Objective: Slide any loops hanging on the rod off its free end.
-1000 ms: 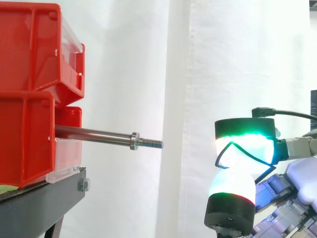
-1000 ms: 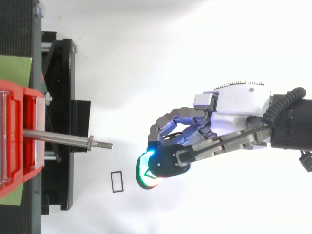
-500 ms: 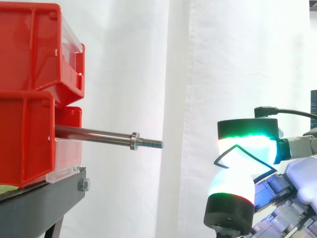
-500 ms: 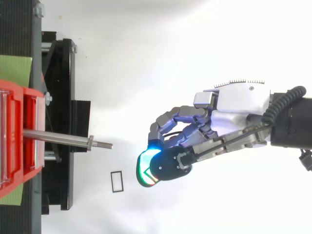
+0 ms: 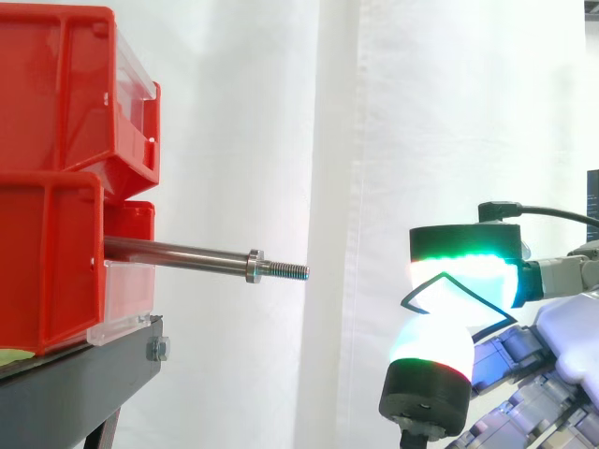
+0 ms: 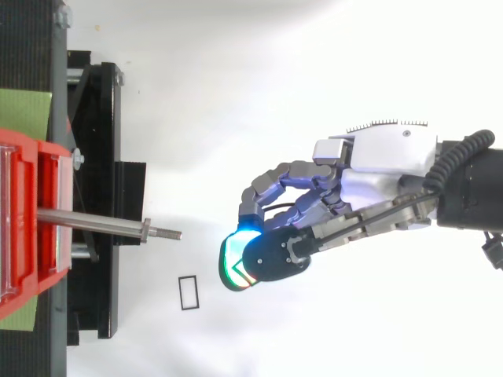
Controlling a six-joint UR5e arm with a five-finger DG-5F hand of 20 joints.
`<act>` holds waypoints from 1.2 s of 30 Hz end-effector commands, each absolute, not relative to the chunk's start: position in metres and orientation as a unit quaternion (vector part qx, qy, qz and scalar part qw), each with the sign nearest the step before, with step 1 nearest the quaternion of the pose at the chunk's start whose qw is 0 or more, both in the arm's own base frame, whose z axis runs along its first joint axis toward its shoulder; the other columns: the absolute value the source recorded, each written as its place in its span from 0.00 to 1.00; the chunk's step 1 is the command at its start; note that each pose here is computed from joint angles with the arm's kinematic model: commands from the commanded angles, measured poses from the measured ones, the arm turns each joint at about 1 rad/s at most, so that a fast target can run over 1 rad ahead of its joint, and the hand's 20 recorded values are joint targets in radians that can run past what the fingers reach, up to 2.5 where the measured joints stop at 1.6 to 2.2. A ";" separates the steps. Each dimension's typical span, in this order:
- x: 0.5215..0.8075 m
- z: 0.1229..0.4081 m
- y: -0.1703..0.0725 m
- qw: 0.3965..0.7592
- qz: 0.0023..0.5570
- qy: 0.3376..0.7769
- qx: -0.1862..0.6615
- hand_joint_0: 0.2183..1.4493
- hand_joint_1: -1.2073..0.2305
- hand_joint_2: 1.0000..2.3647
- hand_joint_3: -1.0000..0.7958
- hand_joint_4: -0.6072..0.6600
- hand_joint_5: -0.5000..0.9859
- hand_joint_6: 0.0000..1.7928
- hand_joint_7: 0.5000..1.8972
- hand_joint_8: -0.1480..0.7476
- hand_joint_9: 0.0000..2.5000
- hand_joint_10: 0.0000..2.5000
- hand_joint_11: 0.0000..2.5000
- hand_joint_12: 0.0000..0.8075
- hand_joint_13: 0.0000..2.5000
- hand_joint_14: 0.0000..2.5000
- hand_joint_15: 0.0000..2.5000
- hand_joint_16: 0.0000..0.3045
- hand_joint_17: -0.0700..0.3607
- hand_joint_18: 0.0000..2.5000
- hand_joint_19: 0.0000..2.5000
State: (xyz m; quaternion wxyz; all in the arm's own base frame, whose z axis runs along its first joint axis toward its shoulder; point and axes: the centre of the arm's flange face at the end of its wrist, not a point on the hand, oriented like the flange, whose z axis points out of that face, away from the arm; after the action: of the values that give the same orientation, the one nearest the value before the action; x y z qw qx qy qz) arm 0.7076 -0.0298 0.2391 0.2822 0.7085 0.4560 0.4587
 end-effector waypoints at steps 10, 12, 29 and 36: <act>0.707 0.254 -0.033 0.288 0.465 0.453 0.704 0.34 0.25 0.01 0.47 0.31 0.25 0.48 0.38 0.40 0.30 0.00 0.04 0.37 0.16 0.00 0.01 0.13 0.37 0.20 0.10; 0.705 0.262 -0.033 0.292 0.466 0.454 0.701 0.35 0.25 0.01 0.47 0.30 0.25 0.49 0.38 0.40 0.30 0.00 0.05 0.37 0.16 0.00 0.01 0.13 0.37 0.20 0.10; 0.695 0.270 -0.041 0.298 0.443 0.466 0.706 0.39 0.23 0.01 0.37 0.29 0.24 0.49 0.33 0.40 0.30 0.00 0.05 0.36 0.16 0.00 0.01 0.13 0.36 0.20 0.11; 0.695 0.271 -0.041 0.298 0.441 0.467 0.706 0.39 0.24 0.01 0.35 0.31 0.24 0.49 0.34 0.40 0.30 0.00 0.06 0.36 0.16 0.00 0.01 0.13 0.36 0.20 0.11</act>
State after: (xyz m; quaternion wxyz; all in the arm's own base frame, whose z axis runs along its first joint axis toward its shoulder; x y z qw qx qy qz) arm 0.6951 -0.0410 0.2706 0.2978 0.7060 0.4665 0.4418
